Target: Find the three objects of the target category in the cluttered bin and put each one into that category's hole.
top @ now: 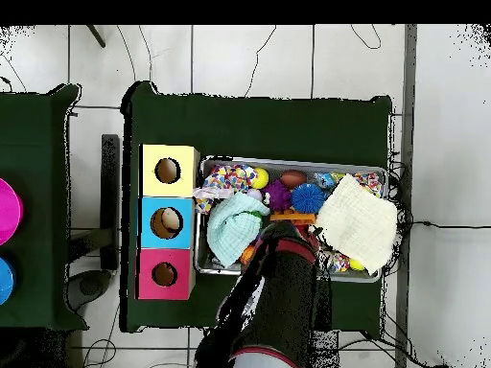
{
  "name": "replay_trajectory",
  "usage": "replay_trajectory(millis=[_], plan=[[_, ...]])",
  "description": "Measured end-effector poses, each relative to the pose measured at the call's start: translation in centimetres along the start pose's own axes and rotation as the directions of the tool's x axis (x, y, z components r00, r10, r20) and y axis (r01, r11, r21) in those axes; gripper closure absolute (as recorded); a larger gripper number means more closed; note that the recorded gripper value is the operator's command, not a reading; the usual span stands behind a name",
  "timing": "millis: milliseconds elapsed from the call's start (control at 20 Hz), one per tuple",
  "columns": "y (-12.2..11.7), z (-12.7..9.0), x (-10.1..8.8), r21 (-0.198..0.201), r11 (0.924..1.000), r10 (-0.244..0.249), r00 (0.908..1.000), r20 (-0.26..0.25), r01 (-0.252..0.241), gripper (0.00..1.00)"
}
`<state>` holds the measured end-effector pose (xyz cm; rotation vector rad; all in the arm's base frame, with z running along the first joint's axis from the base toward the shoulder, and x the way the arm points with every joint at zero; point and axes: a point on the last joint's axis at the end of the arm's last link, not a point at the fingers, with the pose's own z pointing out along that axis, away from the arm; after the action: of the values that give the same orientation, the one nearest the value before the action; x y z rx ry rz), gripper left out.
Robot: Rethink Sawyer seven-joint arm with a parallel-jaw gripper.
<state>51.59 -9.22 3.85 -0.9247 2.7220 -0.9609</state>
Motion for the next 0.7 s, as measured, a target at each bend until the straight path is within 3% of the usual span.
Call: replay_trajectory(millis=[450,700], plan=[[-1.8,-0.2,-2.2,0.017,0.9998,0.001,0.9954,0.095,-0.003,0.00],[-2.4,0.0,-2.6,0.016,0.9998,0.007,0.9924,0.123,-0.009,0.00]])
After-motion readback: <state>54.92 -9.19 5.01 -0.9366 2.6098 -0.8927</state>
